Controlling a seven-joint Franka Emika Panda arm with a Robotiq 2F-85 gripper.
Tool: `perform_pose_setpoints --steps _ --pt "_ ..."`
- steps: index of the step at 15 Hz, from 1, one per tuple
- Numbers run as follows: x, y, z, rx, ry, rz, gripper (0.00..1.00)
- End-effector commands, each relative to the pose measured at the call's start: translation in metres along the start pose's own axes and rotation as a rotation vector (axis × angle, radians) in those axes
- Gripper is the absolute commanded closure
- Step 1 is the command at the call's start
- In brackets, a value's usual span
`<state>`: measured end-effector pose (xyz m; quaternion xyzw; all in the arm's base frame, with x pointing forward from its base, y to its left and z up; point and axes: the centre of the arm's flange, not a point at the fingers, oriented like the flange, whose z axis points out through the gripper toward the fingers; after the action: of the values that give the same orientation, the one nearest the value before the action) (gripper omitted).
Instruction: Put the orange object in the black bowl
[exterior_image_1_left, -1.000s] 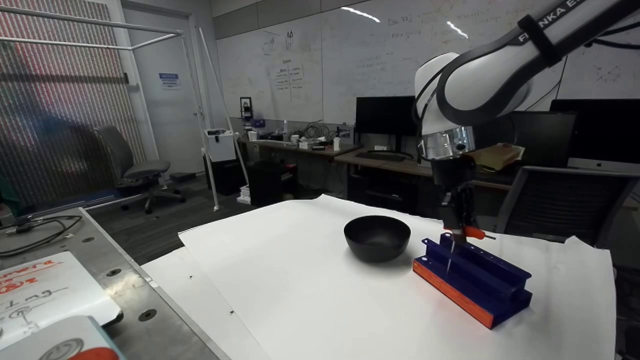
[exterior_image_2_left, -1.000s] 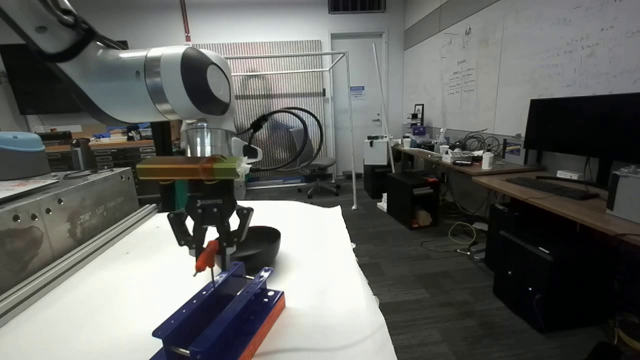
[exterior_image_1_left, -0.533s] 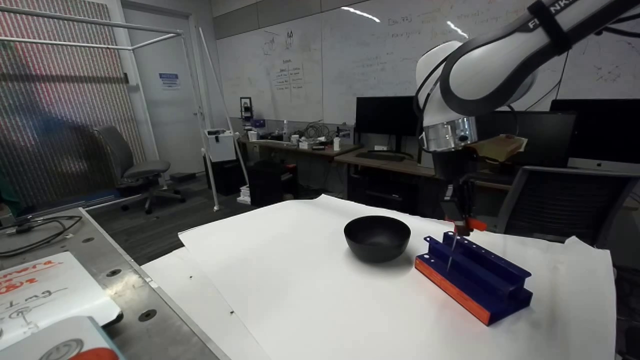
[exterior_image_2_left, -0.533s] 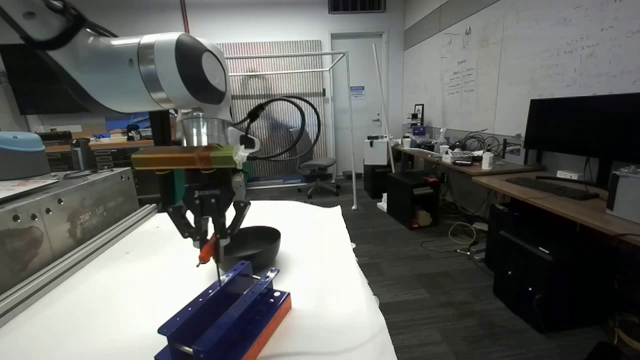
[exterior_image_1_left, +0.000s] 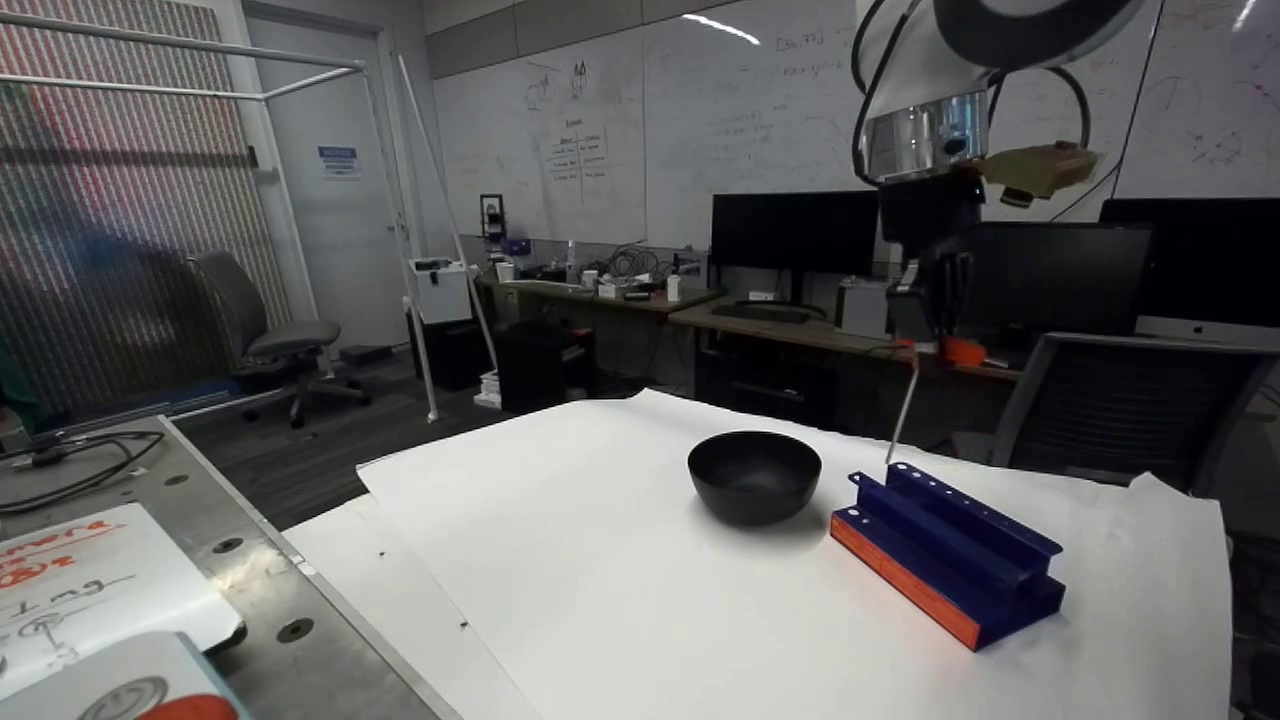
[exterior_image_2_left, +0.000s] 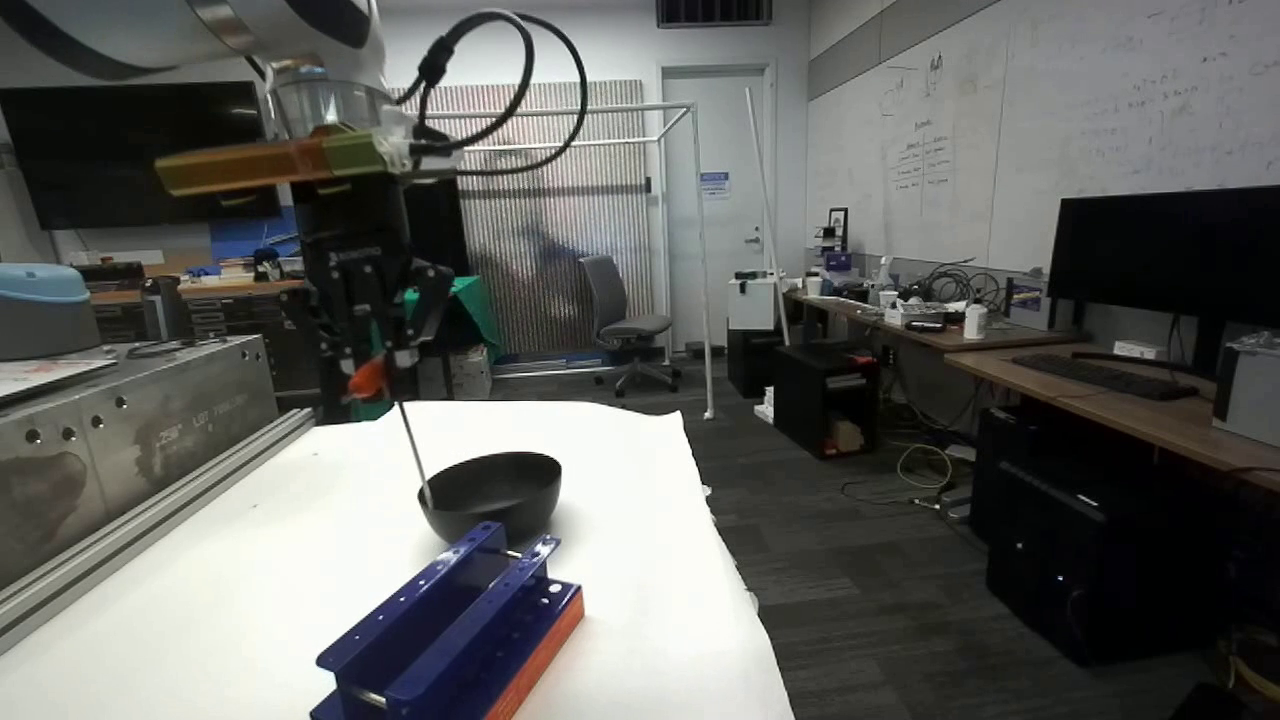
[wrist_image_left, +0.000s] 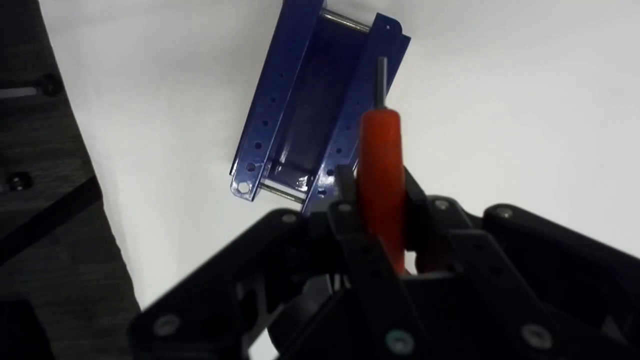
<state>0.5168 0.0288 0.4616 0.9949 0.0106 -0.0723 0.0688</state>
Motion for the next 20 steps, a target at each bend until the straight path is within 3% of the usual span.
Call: perform_pose_setpoints --steps 1,4,7,12,17,18,20 --pt "0.003 -0.014 -0.023 -0.057 0.171 0.061 0.9" --pt "0.031 -0.027 -0.007 -0.122 0.321 0.1 0.9" --pt "0.064 -0.031 0.031 -0.166 0.374 0.145 0.9" --pt "0.1 -0.041 0.097 -0.201 0.349 0.157 0.9" --pt "0.12 -0.059 0.127 -0.202 0.378 0.126 0.87" --pt "0.123 -0.063 0.129 -0.202 0.377 0.119 0.62" --pt "0.128 -0.069 0.13 -0.205 0.377 0.111 0.47"
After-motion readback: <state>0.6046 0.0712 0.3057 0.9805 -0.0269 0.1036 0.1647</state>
